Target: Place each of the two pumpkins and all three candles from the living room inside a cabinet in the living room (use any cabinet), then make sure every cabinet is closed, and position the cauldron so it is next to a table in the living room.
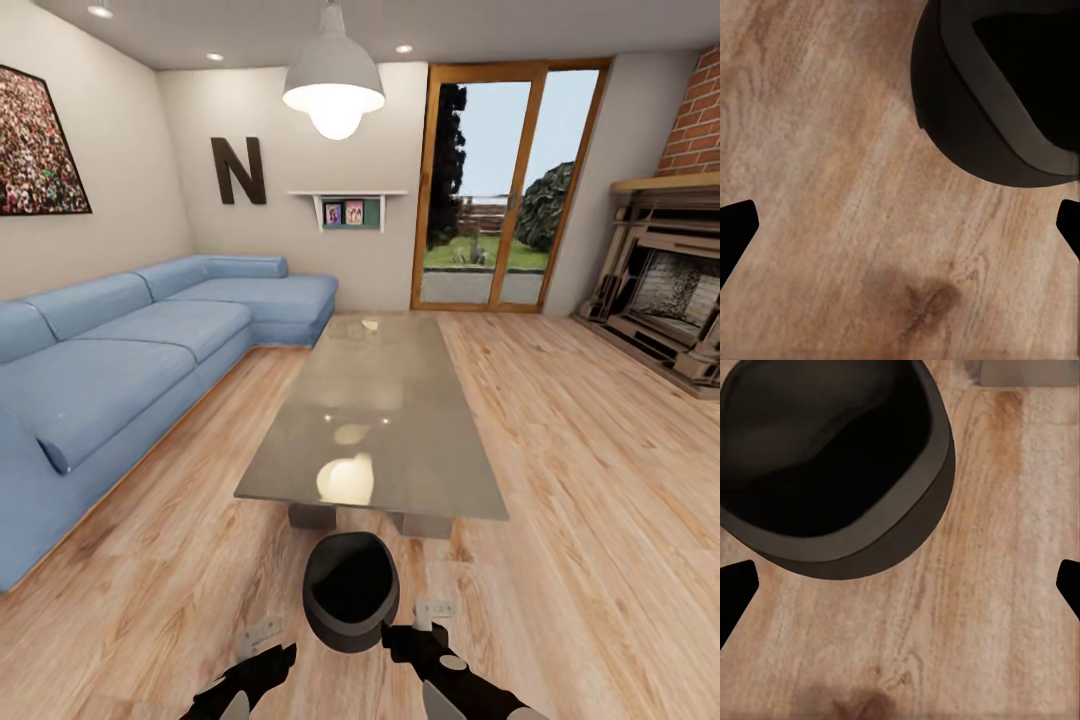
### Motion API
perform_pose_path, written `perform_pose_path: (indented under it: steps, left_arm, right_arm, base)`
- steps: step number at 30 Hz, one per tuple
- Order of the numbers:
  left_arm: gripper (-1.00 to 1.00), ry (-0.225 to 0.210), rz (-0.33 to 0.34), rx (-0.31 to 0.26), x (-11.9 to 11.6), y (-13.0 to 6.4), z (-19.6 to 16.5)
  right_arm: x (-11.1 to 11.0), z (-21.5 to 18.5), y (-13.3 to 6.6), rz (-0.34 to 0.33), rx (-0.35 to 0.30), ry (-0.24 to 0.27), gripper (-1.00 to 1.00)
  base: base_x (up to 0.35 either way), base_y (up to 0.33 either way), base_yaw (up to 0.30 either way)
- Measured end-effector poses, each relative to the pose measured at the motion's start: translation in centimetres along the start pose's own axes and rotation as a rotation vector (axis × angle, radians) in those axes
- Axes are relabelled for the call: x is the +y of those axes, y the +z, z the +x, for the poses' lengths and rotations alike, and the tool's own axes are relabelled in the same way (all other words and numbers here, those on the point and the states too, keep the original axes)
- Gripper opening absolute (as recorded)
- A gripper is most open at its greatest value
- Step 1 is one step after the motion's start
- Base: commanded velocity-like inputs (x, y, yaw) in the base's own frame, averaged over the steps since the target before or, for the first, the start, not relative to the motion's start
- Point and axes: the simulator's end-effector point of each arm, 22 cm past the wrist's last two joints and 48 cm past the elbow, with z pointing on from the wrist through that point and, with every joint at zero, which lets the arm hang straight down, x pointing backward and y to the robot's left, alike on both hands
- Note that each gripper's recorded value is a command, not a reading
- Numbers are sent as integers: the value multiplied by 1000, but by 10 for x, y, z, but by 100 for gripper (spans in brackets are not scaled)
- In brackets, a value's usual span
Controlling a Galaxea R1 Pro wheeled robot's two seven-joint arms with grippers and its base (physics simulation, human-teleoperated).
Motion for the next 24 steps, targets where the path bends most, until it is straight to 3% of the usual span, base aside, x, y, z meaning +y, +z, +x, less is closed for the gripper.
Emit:
perform_pose_path:
  steps: [18, 24]
  left_arm:
    - [100, 0, -9, 1, -9, -27, -26]
    - [100, 13, -18, 43, -9, -36, -26]
  right_arm:
    - [3, -30, -22, 5, 9, 3, 100]
    - [1, -38, -30, 12, 14, 7, 100]
  base:
    - [0, 0, 0]
    - [0, 0, 0]
